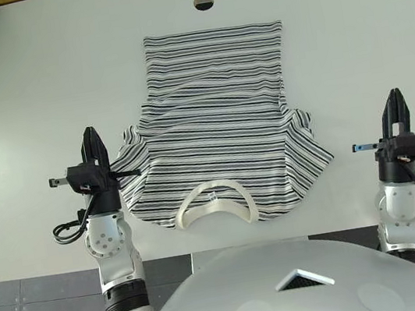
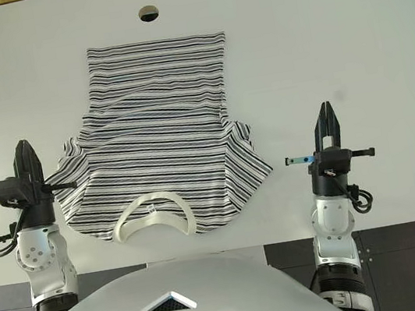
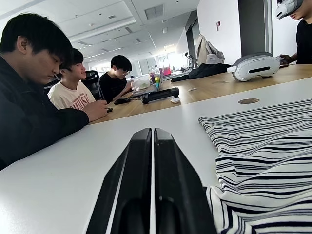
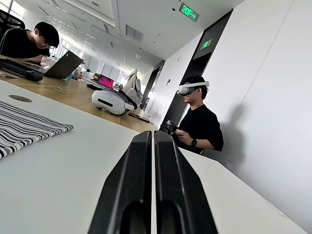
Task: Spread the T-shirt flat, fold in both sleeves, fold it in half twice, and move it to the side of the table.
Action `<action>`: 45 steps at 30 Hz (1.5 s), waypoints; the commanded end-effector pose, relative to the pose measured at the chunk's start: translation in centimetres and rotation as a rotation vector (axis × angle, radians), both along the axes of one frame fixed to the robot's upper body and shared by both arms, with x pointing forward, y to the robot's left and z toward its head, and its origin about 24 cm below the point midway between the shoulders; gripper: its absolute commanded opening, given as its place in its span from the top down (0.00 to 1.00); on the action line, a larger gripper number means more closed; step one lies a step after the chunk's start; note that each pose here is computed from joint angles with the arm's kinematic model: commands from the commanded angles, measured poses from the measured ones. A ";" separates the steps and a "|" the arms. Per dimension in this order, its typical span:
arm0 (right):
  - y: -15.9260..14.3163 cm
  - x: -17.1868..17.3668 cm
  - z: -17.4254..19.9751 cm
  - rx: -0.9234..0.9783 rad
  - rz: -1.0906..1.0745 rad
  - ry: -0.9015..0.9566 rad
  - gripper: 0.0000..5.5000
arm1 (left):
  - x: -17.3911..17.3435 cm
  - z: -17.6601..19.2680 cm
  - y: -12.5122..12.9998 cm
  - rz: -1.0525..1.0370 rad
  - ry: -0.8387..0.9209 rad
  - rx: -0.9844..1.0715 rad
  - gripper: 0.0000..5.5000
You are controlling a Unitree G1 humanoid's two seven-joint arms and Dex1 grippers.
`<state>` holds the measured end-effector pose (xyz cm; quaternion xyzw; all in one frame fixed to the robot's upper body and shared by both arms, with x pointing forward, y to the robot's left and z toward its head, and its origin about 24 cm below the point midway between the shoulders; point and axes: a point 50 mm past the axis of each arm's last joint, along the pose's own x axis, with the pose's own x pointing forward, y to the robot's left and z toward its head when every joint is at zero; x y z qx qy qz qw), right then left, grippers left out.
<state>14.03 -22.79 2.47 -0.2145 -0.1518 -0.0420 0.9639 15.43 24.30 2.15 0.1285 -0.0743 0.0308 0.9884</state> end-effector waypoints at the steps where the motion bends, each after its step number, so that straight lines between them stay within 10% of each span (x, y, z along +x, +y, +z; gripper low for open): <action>1: -0.1 0.3 0.0 -0.007 0.009 -0.004 0.98 | 0.2 -0.2 0.0 0.002 0.013 -0.003 0.98; 14: -0.1 0.5 -0.2 -0.013 0.023 0.008 0.98 | 0.4 -0.3 -0.1 0.002 0.010 -0.008 0.98; 26: 11.1 3.9 -1.7 -0.106 0.849 0.309 0.98 | 3.7 -1.3 -0.3 -0.038 0.023 -0.107 0.98; 45: 6.1 1.5 -2.2 -0.606 1.136 0.723 0.98 | 3.9 0.2 3.4 -0.194 0.223 -0.251 0.98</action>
